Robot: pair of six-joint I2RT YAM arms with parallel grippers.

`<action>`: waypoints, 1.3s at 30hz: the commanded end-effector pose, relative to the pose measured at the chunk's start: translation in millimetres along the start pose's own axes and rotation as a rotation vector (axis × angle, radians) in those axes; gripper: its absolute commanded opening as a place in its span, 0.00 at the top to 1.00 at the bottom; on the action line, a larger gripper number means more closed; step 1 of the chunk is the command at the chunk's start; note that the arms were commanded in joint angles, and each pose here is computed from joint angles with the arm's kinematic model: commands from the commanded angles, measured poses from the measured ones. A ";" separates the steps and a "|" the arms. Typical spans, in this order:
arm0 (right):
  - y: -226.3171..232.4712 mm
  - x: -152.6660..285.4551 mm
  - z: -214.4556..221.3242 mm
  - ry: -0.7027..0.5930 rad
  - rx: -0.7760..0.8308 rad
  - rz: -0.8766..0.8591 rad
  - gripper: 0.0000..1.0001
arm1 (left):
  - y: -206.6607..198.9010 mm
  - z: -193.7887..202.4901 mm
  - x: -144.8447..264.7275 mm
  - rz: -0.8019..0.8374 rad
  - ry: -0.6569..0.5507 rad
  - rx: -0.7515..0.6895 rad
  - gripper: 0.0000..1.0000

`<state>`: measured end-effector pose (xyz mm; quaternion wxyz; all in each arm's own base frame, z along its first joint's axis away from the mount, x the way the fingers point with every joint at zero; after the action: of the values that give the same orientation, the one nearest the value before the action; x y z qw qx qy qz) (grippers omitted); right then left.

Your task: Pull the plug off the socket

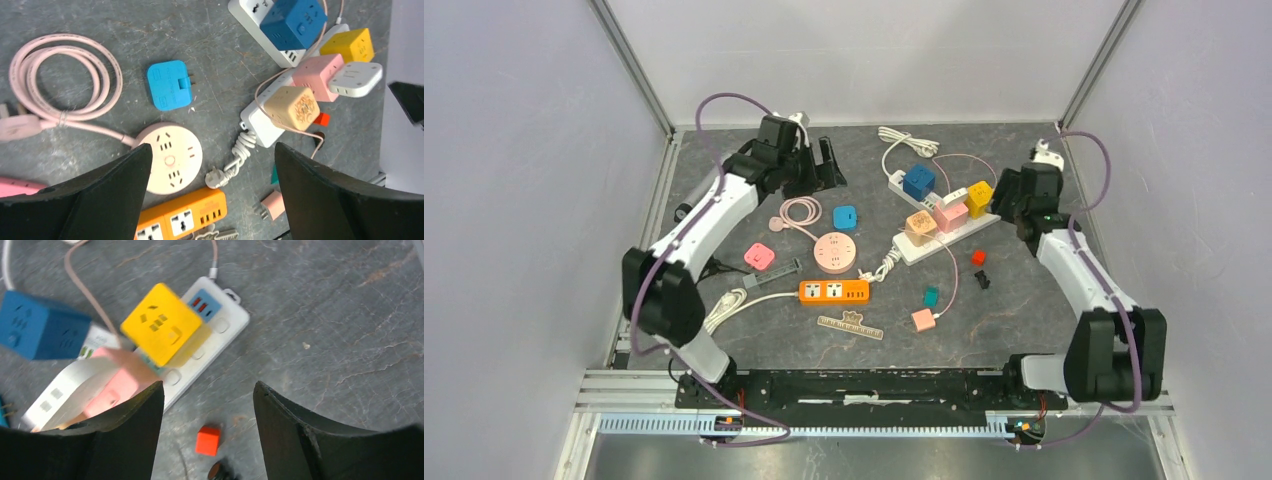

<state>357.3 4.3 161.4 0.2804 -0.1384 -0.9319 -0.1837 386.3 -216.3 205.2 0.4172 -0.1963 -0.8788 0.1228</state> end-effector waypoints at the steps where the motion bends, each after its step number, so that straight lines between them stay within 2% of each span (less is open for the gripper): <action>1: -9.7 -28.6 -26.9 -0.006 -0.109 -0.053 0.30 | 7.9 5.7 32.8 -0.055 -0.064 -0.037 0.00; 6: -14.0 -72.1 -29.6 0.124 -0.143 -0.125 0.32 | 16.5 26.1 48.5 -0.082 -0.061 -0.035 0.00; 14: -10.3 -118.6 -49.8 0.146 -0.184 -0.185 0.29 | 51.1 31.7 73.1 -0.265 -0.156 -0.035 0.00; 19: 7.0 -139.4 -39.6 0.221 -0.134 -0.325 0.24 | 45.9 27.9 79.6 -0.224 -0.200 -0.016 0.00; 22: 16.2 -136.4 -28.1 0.238 -0.108 -0.426 0.18 | 27.0 30.4 76.5 -0.106 -0.160 -0.041 0.01; 25: 19.6 -134.4 -13.5 0.270 -0.106 -0.476 0.18 | 17.8 36.3 70.2 -0.043 -0.117 -0.044 0.02; 32: 12.4 -117.0 21.7 0.362 -0.152 -0.451 0.34 | 5.0 51.2 58.9 0.058 -0.052 0.001 0.04; 39: 12.1 -75.7 79.7 0.408 -0.247 -0.327 0.42 | -7.4 66.6 44.4 0.122 -0.003 0.036 0.05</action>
<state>435.8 11.8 90.8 0.3491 0.0637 -0.8705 -0.3411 306.7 -187.8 196.3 0.4121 -0.2104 -0.8759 0.1370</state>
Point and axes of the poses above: each gripper's point midway between its finger pads, its own x axis back along the fingers, its own y axis along the line the jaws close on, z = x × y, the point moved 2 cm from there along x, back along the fingers, and after that the axes turned 9 degrees about -x, right-handed, at the moved point
